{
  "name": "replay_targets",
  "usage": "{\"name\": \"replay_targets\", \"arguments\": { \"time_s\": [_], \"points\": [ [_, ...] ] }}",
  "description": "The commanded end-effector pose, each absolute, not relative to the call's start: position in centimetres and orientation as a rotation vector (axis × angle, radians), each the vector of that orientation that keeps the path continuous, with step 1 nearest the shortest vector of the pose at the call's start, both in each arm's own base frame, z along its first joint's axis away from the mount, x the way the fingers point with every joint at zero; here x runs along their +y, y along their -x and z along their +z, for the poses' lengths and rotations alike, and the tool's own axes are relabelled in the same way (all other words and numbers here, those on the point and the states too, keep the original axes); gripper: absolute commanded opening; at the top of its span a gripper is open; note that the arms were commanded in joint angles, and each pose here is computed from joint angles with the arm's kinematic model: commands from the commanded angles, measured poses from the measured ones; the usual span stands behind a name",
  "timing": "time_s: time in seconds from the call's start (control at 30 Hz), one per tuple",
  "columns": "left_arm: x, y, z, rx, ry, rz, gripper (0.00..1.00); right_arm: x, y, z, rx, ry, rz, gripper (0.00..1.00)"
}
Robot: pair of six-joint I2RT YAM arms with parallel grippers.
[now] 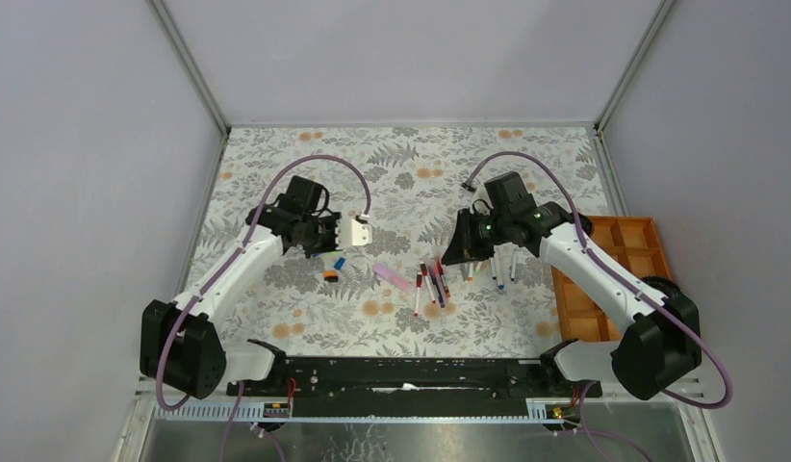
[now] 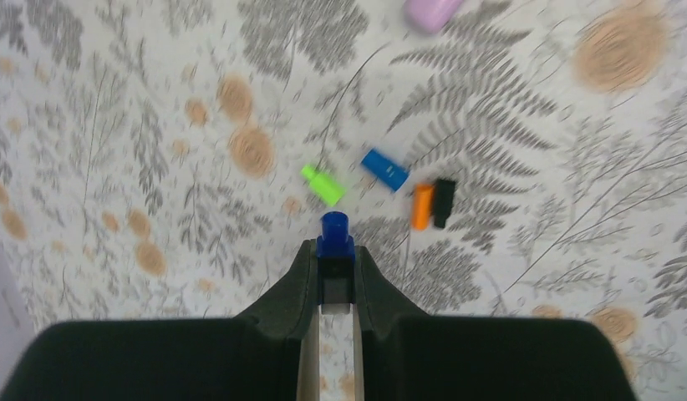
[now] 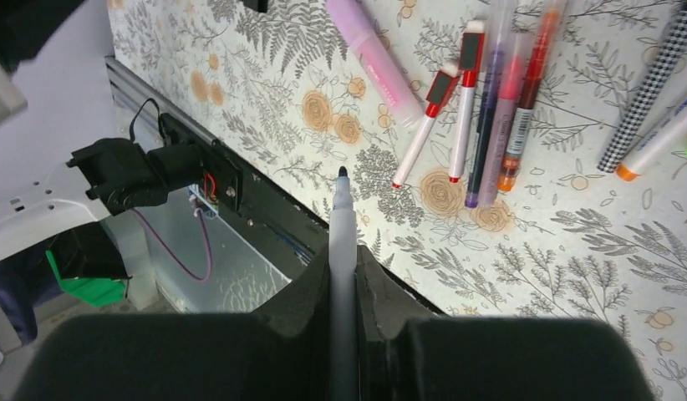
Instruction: Open the pen caps
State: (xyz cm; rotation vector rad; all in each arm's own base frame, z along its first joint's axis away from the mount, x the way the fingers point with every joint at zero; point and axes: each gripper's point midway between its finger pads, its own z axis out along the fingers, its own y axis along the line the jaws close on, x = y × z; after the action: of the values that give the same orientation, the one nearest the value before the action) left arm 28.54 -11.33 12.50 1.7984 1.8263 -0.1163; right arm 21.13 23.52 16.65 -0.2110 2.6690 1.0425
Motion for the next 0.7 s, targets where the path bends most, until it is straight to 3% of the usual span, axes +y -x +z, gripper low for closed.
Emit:
{"name": "replay_targets", "arguments": {
  "time_s": [0.0, 0.13, 0.3, 0.47, 0.67],
  "points": [
    [-14.7, -25.7, 13.2, 1.763, -1.824, -0.256, 0.0, 22.6, -21.8, 17.7, 2.636, 0.201, 0.974, 0.0],
    [-15.3, -26.2, 12.6, 1.759, -1.795, -0.23, 0.0, 18.8, -24.6, 16.6, 2.59, 0.046, 0.673, 0.0],
    [-15.1, -28.8, 8.2, 1.977, -1.733, -0.208, 0.0, 12.0, -27.6, 12.6, 2.525, -0.168, 0.166, 0.0],
    [-14.1, -30.1, 3.6, 2.133, -1.716, -0.146, 0.0, 8.4, -27.9, 9.4, 2.52, -0.276, -0.048, 0.0],
    [-14.2, -30.5, 2.5, 2.153, -1.698, -0.154, 0.02, 5.3, -28.3, 6.2, 2.546, -0.348, -0.238, 0.0]
  ]
}}
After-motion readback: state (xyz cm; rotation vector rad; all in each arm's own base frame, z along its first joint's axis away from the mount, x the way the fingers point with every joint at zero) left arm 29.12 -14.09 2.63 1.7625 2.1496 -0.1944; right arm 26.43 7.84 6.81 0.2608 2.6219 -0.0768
